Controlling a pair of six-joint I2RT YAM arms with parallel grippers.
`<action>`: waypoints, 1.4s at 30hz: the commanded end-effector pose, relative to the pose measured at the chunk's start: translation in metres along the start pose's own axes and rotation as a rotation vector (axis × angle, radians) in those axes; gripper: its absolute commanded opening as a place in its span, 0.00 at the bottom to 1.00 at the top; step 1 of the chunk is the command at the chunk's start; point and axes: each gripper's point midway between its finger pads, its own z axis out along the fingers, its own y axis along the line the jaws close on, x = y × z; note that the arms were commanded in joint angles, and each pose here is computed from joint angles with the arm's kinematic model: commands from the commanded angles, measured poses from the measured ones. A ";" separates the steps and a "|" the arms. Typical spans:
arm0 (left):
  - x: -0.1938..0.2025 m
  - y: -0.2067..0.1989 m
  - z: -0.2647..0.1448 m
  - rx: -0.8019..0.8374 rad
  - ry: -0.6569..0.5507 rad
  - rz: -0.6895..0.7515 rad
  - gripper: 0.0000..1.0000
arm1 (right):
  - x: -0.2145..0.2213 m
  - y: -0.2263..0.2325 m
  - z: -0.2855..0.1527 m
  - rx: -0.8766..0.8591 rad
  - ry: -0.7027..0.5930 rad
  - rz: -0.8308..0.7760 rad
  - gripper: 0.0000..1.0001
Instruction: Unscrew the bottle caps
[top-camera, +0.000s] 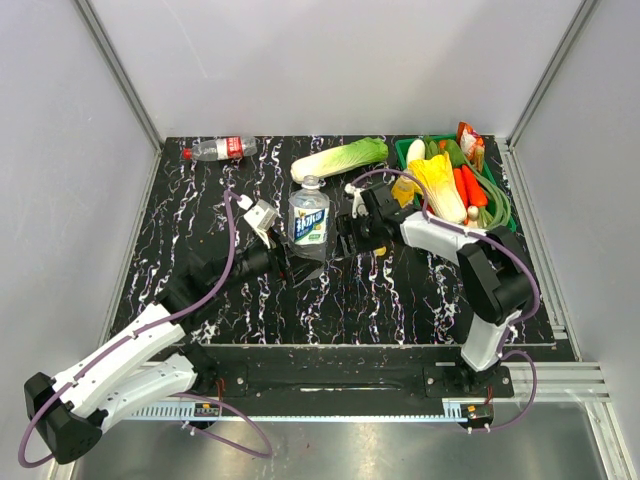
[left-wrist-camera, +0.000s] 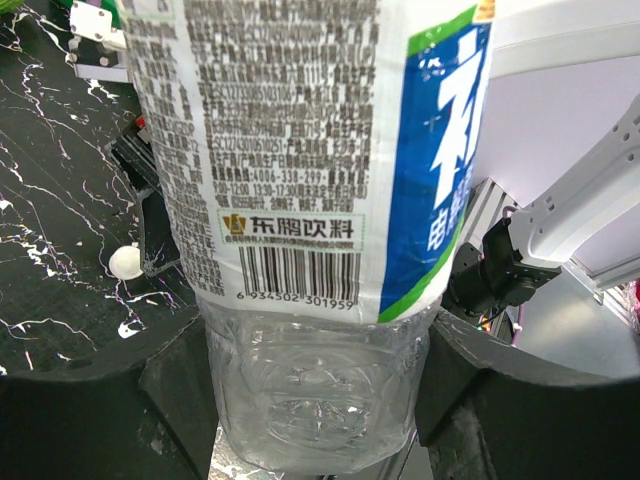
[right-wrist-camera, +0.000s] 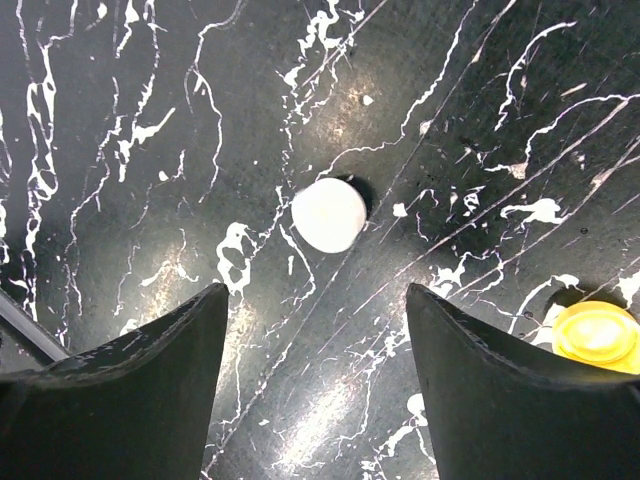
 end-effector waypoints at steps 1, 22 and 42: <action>-0.013 -0.003 -0.001 0.007 -0.047 0.013 0.03 | -0.032 0.019 -0.026 -0.018 -0.105 -0.060 0.76; -0.008 -0.002 -0.010 -0.002 -0.044 0.021 0.00 | -0.084 0.106 -0.164 -0.256 -0.423 -0.193 0.94; 0.003 -0.021 0.009 0.138 0.079 0.050 0.00 | -0.095 0.196 -0.303 -0.761 -0.673 -0.336 1.00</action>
